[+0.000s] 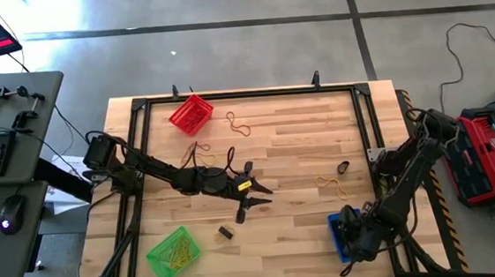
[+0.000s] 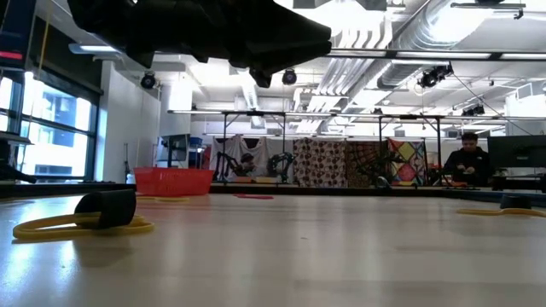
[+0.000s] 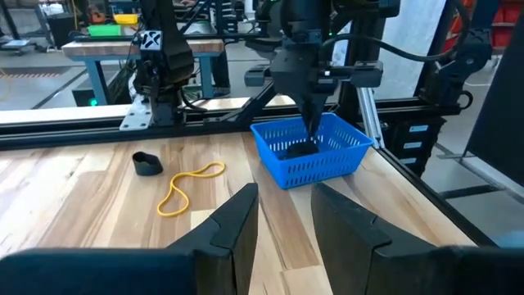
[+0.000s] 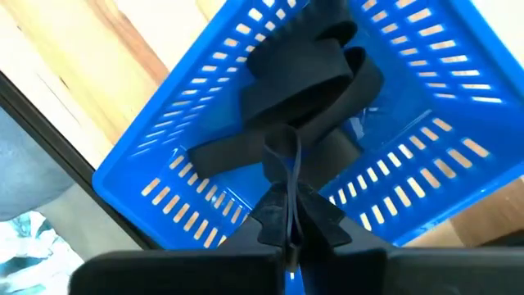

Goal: Sort rubber bands into baskets
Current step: Put the black rubber band into the blue basket

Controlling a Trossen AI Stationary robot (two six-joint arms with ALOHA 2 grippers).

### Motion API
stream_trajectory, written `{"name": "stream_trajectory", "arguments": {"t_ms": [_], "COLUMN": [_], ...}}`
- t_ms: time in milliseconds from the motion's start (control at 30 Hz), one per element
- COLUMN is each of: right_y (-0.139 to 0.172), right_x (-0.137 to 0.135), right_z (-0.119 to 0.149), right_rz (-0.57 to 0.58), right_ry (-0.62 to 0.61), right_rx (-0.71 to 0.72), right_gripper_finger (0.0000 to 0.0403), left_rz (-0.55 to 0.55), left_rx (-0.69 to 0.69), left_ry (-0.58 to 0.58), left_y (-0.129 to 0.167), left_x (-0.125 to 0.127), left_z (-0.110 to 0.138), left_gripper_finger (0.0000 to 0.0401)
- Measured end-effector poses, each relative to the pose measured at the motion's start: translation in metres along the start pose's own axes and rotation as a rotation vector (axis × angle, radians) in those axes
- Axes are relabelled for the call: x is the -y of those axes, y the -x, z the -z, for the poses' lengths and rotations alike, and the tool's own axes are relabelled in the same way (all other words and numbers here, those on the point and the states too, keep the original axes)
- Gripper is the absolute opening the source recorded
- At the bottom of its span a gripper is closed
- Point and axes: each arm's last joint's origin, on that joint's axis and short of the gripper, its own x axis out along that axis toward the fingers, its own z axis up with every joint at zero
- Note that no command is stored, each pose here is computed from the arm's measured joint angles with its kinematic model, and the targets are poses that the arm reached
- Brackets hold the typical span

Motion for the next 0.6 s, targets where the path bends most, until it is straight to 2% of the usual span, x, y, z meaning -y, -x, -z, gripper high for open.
{"name": "stream_trajectory", "arguments": {"t_ms": [267, 600], "right_y": [0.001, 0.001], "right_x": [0.0, 0.001], "right_z": [-0.009, -0.015], "right_rz": [0.0, 0.008], "right_ry": [-0.025, -0.01], "right_rx": [0.007, 0.006], "right_gripper_finger": [0.0013, 0.009], "left_rz": [0.0, 0.002], "left_rx": [-0.001, -0.003], "left_ry": [0.004, 0.018], "left_y": [0.0, 0.0], "left_x": [0.0, 0.0], "left_z": [0.0, 0.0], "left_gripper_finger": [0.0108, 0.0108]}}
